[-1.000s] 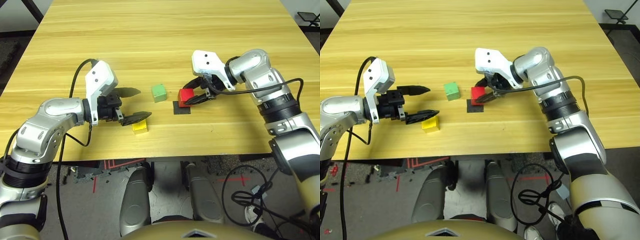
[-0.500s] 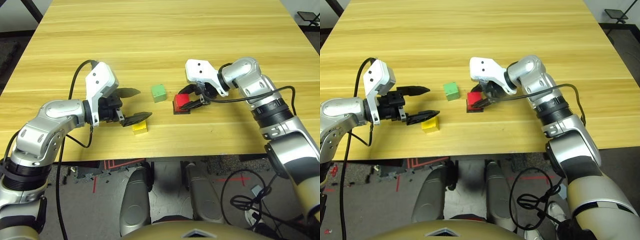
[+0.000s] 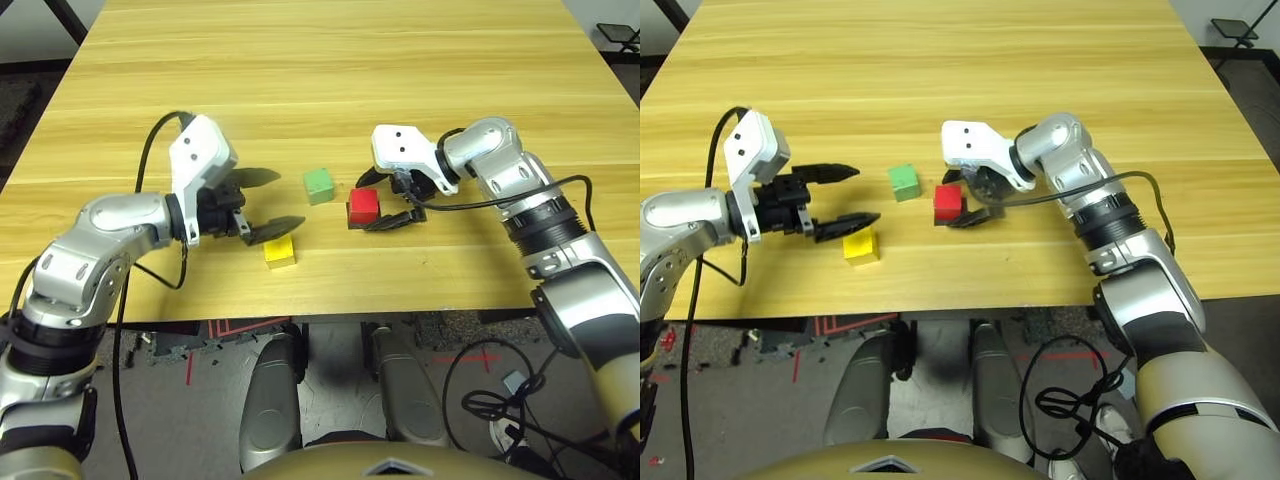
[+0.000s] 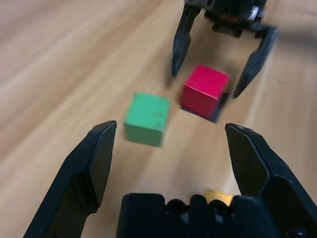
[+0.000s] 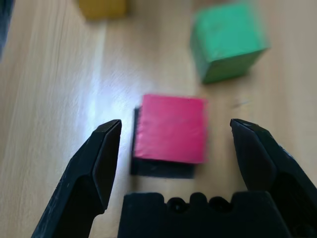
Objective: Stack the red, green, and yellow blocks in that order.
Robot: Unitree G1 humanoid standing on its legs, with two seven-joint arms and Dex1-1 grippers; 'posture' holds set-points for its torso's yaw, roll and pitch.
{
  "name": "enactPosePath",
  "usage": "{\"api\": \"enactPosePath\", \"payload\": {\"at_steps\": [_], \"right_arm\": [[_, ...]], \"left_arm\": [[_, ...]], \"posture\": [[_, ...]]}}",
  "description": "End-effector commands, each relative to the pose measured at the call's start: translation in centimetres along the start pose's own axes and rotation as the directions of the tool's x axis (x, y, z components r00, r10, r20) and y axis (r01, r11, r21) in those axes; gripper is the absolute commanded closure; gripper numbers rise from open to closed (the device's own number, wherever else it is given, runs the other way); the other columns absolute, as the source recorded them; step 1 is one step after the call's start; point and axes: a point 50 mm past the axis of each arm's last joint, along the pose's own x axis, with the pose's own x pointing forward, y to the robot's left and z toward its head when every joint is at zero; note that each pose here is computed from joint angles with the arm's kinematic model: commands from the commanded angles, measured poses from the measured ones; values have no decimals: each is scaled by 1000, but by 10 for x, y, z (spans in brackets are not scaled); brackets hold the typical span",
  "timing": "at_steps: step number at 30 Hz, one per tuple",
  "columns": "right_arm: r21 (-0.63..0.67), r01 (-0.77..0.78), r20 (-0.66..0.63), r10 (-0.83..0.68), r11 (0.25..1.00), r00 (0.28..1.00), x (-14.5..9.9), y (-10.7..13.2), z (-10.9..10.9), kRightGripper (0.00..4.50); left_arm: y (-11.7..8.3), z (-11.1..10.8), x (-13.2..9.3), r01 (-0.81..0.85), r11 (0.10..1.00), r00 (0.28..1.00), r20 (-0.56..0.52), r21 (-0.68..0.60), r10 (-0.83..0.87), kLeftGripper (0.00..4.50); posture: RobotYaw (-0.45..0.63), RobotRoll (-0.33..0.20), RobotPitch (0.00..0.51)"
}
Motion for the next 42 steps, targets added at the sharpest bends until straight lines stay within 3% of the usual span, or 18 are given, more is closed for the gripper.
{"api": "enactPosePath", "payload": {"at_steps": [1, 6, 11, 21, 31, 34, 39, 42], "right_arm": [[-22, 14, 134, -11, 1000, 991, -29, -8, 9, 40], [28, 57, 80, -59, 998, 995, -76, -2, -11, 40], [78, 112, 81, -118, 991, 990, -92, 11, -18, 40], [137, 183, 91, -196, 974, 976, -98, 32, -20, 40], [158, 210, 96, -227, 965, 969, -98, 36, -17, 40], [161, 215, 99, -232, 963, 968, -97, 36, -17, 0], [166, 221, 100, -239, 961, 966, -96, 36, -18, 0], [170, 227, 101, -246, 959, 964, -96, 35, -19, 0]], "left_arm": [[3, -2, 10, 39, 999, 999, -8, 29, -39, 0], [11, -5, 30, 116, 991, 992, -51, 67, -113, 0], [19, -16, 43, 153, 987, 985, -89, 58, -147, 0], [22, -30, 60, 206, 978, 972, -122, 40, -200, 0], [28, -42, 71, 175, 984, 978, -117, 26, -171, 0], [28, -43, 72, 168, 985, 981, -110, 35, -163, 644], [28, -39, 72, 158, 986, 984, -94, 56, -152, 2422], [29, -24, 68, 171, 981, 983, -80, 88, -164, 2445]], "posture": [[290, -83, 238], [217, -75, 227], [153, -63, 224], [69, -48, 229], [48, -50, 231], [50, -48, 231], [58, -45, 232], [71, -37, 231]]}}
